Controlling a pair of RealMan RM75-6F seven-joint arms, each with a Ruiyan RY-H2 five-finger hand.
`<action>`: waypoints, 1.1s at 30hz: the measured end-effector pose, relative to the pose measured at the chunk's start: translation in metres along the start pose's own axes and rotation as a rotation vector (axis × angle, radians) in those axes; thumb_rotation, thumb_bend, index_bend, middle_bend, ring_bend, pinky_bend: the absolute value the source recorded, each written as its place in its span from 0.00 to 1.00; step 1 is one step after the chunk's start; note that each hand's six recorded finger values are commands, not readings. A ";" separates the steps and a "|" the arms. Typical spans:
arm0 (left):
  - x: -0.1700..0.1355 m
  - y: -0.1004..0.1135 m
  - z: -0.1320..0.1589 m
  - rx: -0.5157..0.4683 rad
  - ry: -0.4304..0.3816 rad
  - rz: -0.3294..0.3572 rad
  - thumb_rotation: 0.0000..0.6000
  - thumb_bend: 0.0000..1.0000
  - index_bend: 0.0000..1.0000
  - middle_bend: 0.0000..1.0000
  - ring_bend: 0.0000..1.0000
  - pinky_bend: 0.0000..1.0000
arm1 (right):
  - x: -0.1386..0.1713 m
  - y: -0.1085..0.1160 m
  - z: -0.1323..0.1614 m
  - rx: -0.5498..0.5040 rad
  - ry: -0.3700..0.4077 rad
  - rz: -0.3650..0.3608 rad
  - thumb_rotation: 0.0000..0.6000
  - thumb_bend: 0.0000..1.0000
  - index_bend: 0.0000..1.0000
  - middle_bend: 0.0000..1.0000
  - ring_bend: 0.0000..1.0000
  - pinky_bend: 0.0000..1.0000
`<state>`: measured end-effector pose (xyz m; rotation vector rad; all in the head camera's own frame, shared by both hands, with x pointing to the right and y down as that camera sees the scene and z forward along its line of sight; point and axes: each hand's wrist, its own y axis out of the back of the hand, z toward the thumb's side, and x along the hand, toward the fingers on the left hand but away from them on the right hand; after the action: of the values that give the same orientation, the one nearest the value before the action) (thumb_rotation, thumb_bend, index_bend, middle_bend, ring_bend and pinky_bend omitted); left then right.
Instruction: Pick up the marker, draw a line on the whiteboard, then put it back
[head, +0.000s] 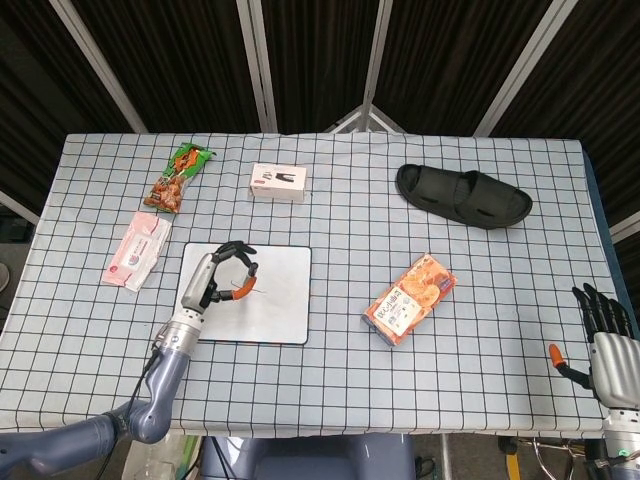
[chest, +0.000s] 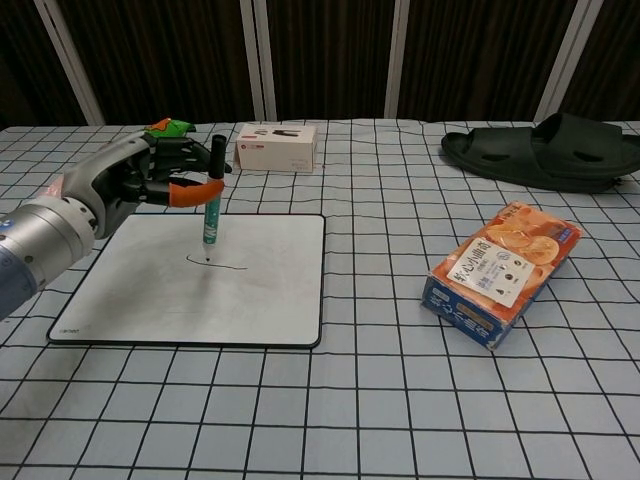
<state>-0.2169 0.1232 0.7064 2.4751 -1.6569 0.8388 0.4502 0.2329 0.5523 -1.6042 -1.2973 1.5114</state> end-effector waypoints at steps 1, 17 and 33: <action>0.000 -0.001 0.000 0.001 0.001 0.000 1.00 0.57 0.78 0.31 0.15 0.20 | 0.000 0.000 0.000 0.000 0.000 0.000 1.00 0.34 0.00 0.00 0.00 0.00; 0.006 -0.010 -0.003 0.016 0.016 -0.004 1.00 0.57 0.78 0.31 0.15 0.20 | 0.001 0.000 -0.001 -0.005 0.001 0.001 1.00 0.34 0.00 0.00 0.00 0.00; -0.004 -0.008 -0.010 0.043 0.036 -0.022 1.00 0.57 0.79 0.31 0.15 0.20 | 0.001 0.000 0.000 -0.001 0.004 0.000 1.00 0.34 0.00 0.00 0.00 0.00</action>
<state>-0.2150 0.1334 0.7156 2.4860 -1.6139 0.9206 0.4497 0.2335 0.5522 -1.6079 -1.2957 1.5068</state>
